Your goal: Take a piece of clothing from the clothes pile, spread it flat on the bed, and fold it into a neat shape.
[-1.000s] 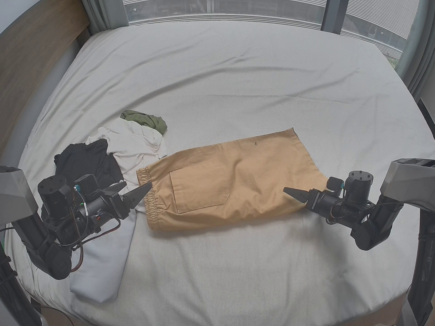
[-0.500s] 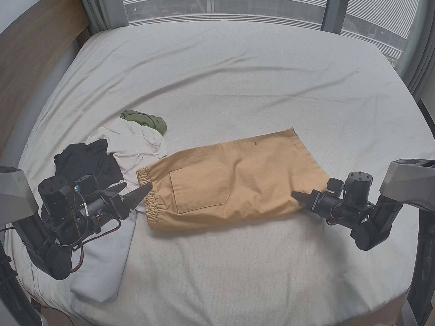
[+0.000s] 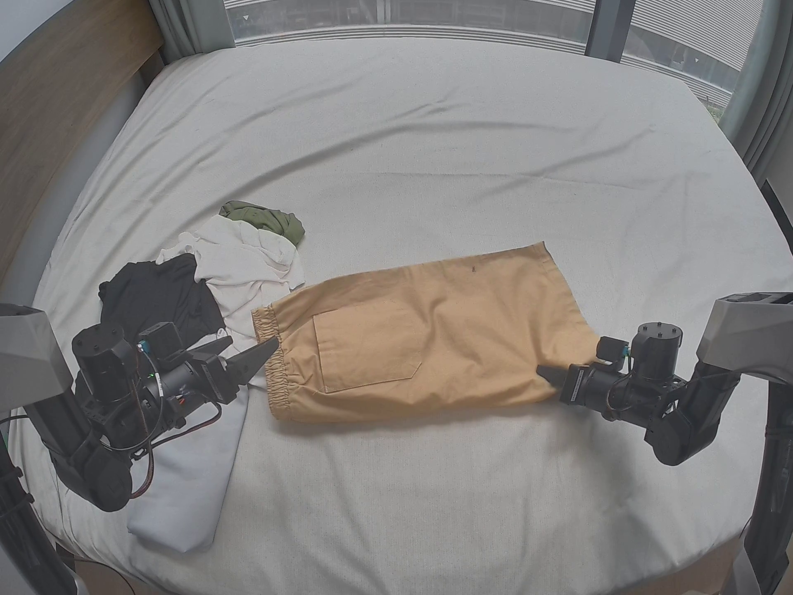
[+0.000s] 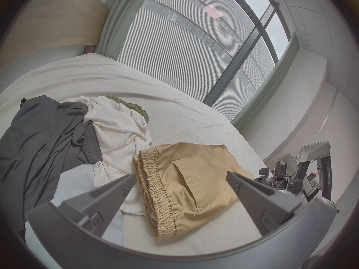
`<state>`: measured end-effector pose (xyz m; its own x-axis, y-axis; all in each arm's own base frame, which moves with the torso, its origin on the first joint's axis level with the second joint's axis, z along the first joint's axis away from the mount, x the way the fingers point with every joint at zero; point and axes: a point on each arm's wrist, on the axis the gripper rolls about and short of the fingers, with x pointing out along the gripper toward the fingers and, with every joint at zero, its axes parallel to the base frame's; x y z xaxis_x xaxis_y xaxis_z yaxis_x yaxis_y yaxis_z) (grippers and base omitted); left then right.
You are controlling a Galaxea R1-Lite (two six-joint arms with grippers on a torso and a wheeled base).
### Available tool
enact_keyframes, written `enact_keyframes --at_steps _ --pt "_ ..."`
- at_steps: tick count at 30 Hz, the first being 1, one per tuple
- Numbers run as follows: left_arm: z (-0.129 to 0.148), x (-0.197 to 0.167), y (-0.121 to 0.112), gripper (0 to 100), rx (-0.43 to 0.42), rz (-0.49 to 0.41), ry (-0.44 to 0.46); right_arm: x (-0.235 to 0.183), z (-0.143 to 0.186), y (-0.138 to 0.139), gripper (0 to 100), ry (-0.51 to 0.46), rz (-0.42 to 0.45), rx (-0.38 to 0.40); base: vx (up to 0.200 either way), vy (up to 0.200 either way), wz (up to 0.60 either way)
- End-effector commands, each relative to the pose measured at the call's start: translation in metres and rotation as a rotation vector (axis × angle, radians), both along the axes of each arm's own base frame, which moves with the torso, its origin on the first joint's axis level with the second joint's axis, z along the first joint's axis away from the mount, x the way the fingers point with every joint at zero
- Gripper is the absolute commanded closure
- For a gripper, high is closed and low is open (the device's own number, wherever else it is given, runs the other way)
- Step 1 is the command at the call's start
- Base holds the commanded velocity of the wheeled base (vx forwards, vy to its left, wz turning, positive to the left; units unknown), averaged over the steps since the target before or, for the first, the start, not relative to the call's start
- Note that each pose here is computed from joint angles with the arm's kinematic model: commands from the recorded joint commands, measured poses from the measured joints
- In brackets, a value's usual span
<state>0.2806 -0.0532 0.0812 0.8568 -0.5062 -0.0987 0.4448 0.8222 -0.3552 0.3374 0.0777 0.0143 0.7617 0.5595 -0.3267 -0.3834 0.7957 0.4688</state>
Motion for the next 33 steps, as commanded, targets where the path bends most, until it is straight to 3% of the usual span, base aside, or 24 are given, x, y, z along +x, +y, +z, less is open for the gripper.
enact_keyframes --at_steps 1,6,18,33 --pt "0.000 0.000 0.000 0 -0.001 -0.002 0.000 -0.010 0.010 -0.004 100 0.011 0.004 -0.027 0.000 0.000 0.00" --pt "0.000 0.000 0.000 0 -0.001 -0.001 0.000 -0.019 0.016 -0.014 100 0.041 0.008 -0.099 0.000 0.000 0.00" --pt "-0.001 -0.001 -0.001 0 0.000 -0.004 0.005 -0.052 0.030 -0.024 100 0.147 0.041 -0.187 0.000 0.000 0.00" --pt "-0.003 -0.002 -0.001 0 0.002 -0.007 0.014 -0.085 0.025 -0.034 100 0.271 0.091 -0.286 0.000 0.000 0.00"
